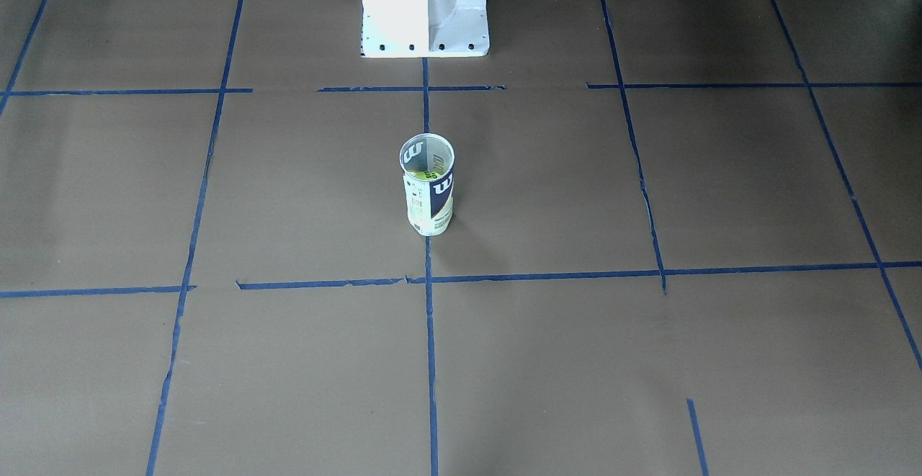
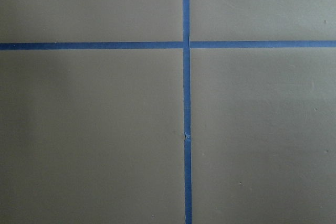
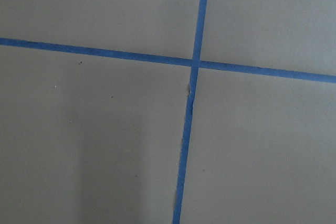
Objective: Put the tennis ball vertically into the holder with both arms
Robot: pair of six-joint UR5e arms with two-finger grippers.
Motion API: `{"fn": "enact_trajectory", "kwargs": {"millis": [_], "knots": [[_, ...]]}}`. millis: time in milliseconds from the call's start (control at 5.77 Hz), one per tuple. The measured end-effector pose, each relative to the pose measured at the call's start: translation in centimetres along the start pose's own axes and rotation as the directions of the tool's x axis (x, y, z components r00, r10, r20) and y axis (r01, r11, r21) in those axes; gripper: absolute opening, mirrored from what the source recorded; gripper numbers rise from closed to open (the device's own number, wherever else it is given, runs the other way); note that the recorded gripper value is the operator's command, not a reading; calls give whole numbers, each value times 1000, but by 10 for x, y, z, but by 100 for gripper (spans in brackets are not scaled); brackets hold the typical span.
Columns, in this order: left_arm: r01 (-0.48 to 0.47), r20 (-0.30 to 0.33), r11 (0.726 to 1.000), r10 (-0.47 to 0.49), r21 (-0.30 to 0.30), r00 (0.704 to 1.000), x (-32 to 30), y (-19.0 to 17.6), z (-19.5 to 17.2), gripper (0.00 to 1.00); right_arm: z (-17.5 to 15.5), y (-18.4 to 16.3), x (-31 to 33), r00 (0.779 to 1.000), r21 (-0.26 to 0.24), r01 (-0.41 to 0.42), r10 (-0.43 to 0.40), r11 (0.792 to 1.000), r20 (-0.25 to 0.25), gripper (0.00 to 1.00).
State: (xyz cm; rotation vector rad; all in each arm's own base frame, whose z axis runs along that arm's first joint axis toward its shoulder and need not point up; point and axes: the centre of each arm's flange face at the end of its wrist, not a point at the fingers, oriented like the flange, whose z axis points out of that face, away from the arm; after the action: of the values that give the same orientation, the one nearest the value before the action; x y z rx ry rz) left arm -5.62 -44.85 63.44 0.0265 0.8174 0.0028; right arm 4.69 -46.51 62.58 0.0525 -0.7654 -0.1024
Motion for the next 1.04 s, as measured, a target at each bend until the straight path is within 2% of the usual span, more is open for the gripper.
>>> {"fn": "enact_trajectory", "kwargs": {"millis": [346,1039], "knots": [[-4,4,1000,4,-7,1000,3,-3,2,100,-6,3,0,1000,-33,14,-13,999,9,100],[0,2,997,0,-75,1000,18,-17,16,100,-2,19,7,1000,-59,-6,6,998,10,100]]}}
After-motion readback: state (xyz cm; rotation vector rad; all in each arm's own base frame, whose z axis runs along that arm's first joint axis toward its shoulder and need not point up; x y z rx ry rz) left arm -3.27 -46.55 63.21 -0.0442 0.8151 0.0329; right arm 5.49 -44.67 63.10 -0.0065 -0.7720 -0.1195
